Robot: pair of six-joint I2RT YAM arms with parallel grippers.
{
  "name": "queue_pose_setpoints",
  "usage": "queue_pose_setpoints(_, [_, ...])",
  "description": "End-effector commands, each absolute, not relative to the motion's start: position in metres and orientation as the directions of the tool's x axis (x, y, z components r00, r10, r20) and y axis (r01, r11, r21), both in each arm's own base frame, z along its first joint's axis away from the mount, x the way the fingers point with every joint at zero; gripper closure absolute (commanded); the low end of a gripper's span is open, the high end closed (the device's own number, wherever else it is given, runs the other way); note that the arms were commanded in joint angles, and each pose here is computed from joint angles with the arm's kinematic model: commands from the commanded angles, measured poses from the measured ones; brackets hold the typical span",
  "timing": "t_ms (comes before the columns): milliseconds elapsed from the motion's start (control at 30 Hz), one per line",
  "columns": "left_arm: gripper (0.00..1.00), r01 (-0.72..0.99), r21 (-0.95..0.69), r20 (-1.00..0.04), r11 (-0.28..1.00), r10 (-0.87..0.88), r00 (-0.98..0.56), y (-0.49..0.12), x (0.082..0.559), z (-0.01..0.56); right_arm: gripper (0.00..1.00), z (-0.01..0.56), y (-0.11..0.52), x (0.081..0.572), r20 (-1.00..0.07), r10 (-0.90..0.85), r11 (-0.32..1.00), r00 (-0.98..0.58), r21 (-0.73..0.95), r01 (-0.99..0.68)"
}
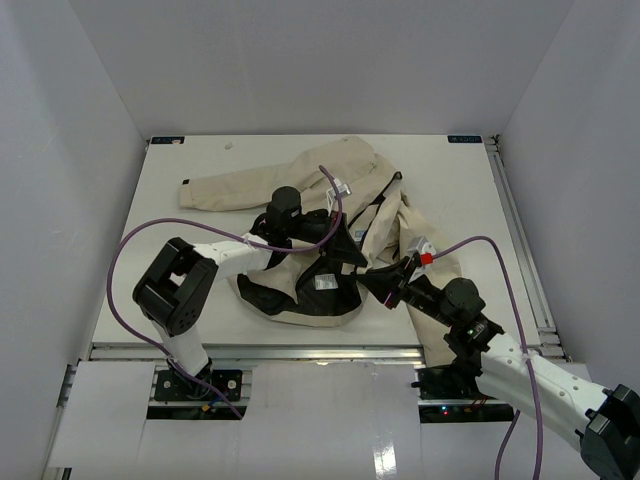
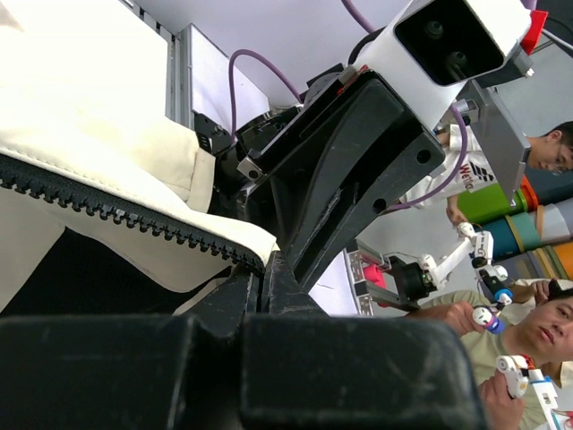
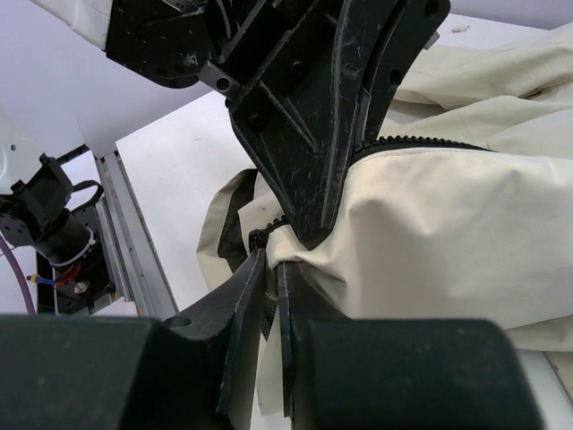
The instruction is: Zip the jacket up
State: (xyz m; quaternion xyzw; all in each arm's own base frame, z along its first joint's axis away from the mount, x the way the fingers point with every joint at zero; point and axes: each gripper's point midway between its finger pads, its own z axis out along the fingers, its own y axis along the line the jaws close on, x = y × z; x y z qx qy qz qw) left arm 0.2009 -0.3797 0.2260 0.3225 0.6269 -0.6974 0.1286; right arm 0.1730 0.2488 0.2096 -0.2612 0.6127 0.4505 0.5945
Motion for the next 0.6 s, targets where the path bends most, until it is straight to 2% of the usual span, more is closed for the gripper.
queue_pose_setpoints(0, [1.0, 0.624, -0.761, -0.649, -0.179, 0.212, -0.731, -0.3753, 0.2024, 0.2251, 0.87, 0.2384, 0.2479, 0.1711, -0.954, 0.29, 0.436, -0.081, 0.207, -0.876])
queue_pose_setpoints(100, [1.0, 0.625, -0.76, -0.65, -0.178, 0.209, -0.731, -0.3746, 0.2032, 0.2248, 0.87, 0.2363, 0.2476, 0.1729, -0.953, 0.29, 0.443, -0.09, 0.217, -0.87])
queue_pose_setpoints(267, [1.0, 0.634, -0.754, -0.657, -0.173, 0.197, -0.728, -0.373, 0.2048, 0.2253, 0.8, 0.2353, 0.2468, 0.1719, -0.949, 0.299, 0.442, -0.101, 0.231, -0.867])
queue_pose_setpoints(333, [1.0, 0.638, -0.751, -0.661, -0.172, 0.192, -0.726, -0.3725, 0.2053, 0.2256, 0.84, 0.2358, 0.2472, 0.1718, -0.949, 0.299, 0.438, -0.104, 0.233, -0.868])
queue_pose_setpoints(400, [1.0, 0.64, -0.749, -0.663, -0.173, 0.19, -0.724, -0.3724, 0.2051, 0.2262, 0.92, 0.2359, 0.2482, 0.1714, -0.949, 0.297, 0.434, -0.108, 0.235, -0.87])
queue_pose_setpoints(567, [1.0, 0.651, -0.737, -0.676, -0.183, 0.182, -0.714, -0.3708, 0.2041, 0.2306, 0.92, 0.2304, 0.2508, 0.1725, -0.95, 0.283, 0.431, -0.128, 0.246, -0.868])
